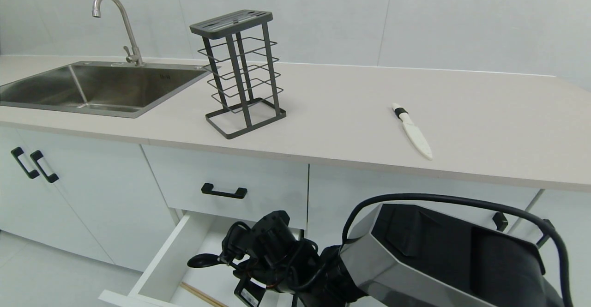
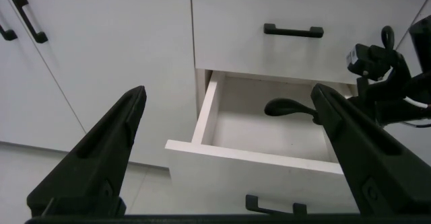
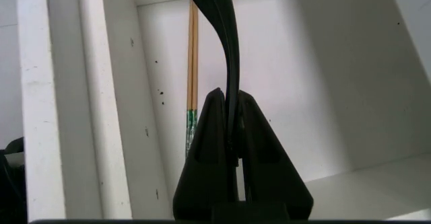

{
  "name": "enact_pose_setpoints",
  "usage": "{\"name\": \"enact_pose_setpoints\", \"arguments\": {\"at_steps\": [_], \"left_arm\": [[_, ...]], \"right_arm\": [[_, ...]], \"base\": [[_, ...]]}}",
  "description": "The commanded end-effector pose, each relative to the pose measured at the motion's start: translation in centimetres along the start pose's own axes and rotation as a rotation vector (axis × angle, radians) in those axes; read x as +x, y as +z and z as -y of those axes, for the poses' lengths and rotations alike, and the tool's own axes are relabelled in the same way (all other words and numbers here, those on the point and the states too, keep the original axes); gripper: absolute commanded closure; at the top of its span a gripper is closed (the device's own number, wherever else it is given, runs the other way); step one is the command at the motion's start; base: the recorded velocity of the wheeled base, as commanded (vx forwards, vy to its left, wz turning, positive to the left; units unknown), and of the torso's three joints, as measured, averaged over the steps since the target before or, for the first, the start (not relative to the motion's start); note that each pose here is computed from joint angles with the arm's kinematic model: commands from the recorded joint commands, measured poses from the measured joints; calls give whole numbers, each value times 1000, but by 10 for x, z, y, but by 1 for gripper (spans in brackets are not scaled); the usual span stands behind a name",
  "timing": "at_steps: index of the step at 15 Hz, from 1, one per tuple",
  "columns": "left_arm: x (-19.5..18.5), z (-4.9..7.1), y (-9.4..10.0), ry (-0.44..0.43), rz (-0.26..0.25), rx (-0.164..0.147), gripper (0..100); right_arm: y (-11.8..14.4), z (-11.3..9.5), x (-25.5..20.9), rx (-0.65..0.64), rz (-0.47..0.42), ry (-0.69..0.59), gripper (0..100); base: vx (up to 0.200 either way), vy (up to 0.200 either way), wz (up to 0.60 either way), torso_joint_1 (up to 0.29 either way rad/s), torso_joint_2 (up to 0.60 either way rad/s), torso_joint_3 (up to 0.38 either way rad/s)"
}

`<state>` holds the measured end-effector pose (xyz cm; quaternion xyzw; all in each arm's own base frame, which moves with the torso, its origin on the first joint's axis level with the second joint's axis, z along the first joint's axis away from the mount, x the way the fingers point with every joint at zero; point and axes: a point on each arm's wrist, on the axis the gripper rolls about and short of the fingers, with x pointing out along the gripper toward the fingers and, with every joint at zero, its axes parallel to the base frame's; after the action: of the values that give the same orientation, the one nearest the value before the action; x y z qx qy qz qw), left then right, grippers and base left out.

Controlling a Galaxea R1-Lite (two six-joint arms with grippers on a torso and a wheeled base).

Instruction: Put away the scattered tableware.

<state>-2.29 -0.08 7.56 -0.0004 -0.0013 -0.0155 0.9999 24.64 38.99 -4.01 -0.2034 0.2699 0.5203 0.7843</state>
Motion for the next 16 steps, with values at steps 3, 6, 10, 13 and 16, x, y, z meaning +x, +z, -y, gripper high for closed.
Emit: {"name": "enact_pose_setpoints", "arguments": {"at_steps": [3,6,10,13,16], "left_arm": [[0,0,0,-1,-1,-1,0],[0,0,0,0,-1,-1,0],[0,0,0,0,-1,-1,0],[0,0,0,-1,-1,-1,0],[0,0,0,0,-1,-1,0]], "right_arm": [[-9,0,8,4,-31,4,100],[-18,0,14,7,-57,10,100],[-15,2,17,11,-66,7,100],[-14,3,18,12,-70,8,100],[-9,5,19,18,-140,18,100]], "base": [[0,0,0,0,0,0],[0,0,0,0,0,0],[0,0,0,0,0,0],[0,0,0,0,0,0],[0,0,0,0,0,0]]}}
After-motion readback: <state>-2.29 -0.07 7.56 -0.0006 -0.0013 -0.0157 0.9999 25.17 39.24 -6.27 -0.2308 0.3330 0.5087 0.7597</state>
